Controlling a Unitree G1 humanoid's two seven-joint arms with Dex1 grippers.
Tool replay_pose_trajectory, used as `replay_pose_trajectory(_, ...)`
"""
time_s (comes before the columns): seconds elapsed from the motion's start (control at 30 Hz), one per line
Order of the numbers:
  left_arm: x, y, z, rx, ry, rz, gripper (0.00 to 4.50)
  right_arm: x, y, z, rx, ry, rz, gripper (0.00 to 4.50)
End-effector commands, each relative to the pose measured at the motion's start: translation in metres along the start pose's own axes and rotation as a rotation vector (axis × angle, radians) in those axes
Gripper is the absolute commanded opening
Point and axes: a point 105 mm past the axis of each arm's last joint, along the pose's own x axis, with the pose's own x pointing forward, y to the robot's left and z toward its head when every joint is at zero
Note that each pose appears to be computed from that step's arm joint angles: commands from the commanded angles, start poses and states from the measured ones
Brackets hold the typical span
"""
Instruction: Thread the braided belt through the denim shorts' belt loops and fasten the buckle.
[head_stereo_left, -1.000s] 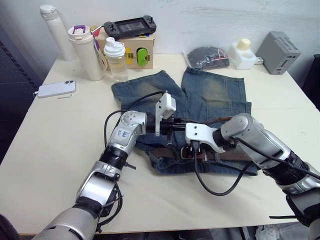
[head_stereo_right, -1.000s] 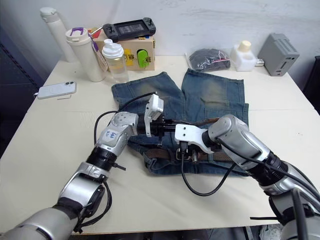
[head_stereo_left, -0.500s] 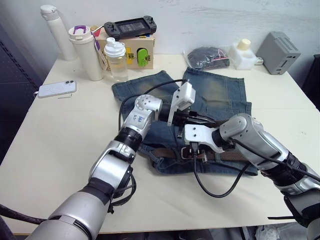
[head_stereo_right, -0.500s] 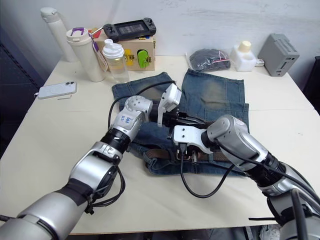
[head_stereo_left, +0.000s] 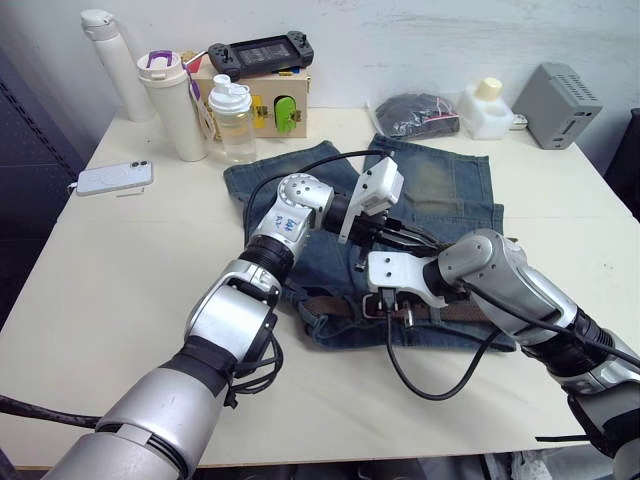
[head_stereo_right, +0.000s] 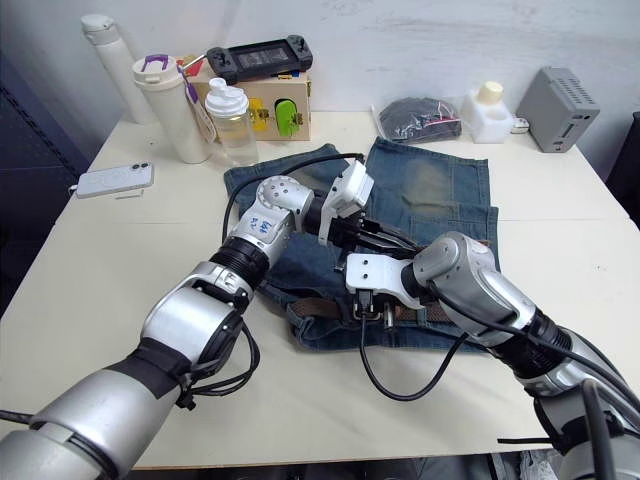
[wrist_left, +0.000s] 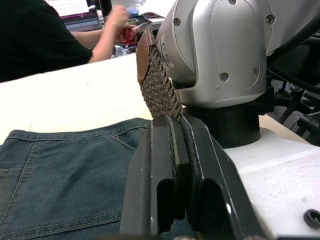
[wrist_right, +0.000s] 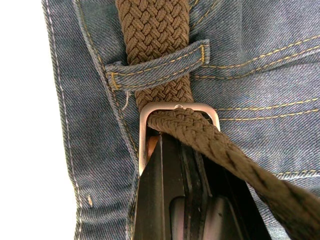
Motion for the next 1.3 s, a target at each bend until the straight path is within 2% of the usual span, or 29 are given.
replay_pose_trajectory(0.03, 0.008, 0.013, 0.071, 0.222, -0.148, 0.003, 0.0, 0.055, 0.063, -0.034, 0.124, 0.082, 0.303, 0.03)
replay_pose_trajectory(0.27, 0.002, 0.019, 0.085, 0.244, -0.162, 0.019, 0.0, 0.055, 0.064, -0.036, 0.126, 0.087, 0.301, 0.03)
replay_pose_trajectory(0.53, 0.014, 0.017, 0.116, 0.307, -0.224, -0.027, 0.0, 0.059, 0.067, -0.035, 0.113, 0.093, 0.309, 0.03)
replay_pose_trajectory(0.83, 0.023, 0.014, 0.131, 0.323, -0.27, -0.058, 0.0, 0.064, 0.071, -0.033, 0.1, 0.093, 0.32, 0.03)
replay_pose_trajectory(1.1, 0.036, 0.01, 0.137, 0.327, -0.325, -0.065, 0.0, 0.066, 0.073, -0.032, 0.095, 0.095, 0.332, 0.03)
replay_pose_trajectory(1.23, 0.026, 0.013, 0.125, 0.303, -0.332, -0.013, 0.0, 0.065, 0.071, -0.032, 0.11, 0.09, 0.322, 0.03)
replay_pose_trajectory(1.3, 0.004, 0.02, 0.113, 0.27, -0.321, 0.068, 0.0, 0.06, 0.066, -0.033, 0.129, 0.078, 0.289, 0.03)
